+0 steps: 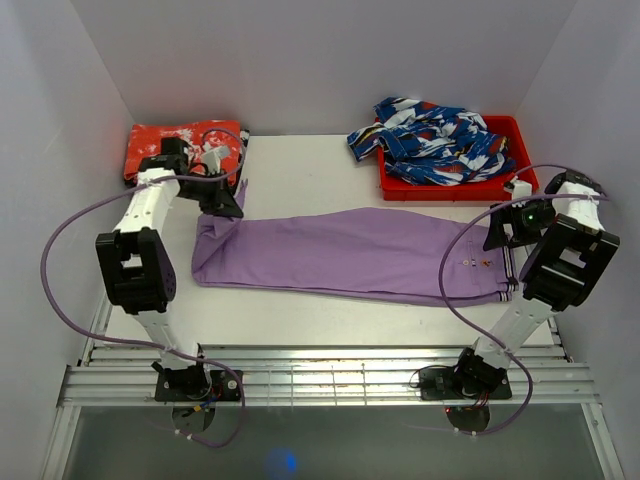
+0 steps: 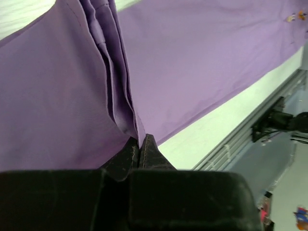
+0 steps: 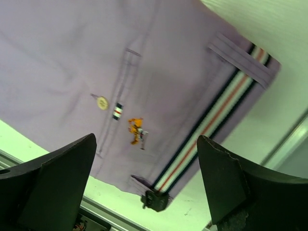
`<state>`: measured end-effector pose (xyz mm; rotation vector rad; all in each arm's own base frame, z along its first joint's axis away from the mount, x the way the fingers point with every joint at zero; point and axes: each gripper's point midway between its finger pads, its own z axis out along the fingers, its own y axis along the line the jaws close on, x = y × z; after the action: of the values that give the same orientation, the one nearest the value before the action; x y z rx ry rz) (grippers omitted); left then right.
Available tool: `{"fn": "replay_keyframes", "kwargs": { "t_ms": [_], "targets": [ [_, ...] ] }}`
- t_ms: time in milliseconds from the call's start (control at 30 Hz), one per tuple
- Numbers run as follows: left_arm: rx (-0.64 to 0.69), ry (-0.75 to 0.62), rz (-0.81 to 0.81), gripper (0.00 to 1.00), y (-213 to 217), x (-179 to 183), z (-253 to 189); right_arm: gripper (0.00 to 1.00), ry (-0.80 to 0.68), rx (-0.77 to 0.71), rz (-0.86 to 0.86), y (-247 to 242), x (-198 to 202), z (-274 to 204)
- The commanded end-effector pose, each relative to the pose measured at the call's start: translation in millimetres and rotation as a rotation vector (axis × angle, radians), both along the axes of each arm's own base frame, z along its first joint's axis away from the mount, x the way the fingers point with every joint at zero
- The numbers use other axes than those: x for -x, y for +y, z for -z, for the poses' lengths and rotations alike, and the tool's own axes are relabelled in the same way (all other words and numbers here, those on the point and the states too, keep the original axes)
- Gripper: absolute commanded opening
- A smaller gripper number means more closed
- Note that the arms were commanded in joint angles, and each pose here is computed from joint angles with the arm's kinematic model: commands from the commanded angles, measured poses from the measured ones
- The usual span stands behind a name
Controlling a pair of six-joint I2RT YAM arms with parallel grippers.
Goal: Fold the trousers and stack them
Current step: Fold the trousers
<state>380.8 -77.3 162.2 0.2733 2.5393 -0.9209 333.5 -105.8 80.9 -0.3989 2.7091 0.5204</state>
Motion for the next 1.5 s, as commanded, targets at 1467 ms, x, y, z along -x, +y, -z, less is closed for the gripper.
{"fn": "replay_keyframes", "kwargs": {
  "t_ms": [1467],
  "targets": [
    [0.140, 0.074, -0.016, 0.00, -267, 31, 81, 0.97, 0.131, -0.006, 0.097, -14, 20, 39]
  ]
}}
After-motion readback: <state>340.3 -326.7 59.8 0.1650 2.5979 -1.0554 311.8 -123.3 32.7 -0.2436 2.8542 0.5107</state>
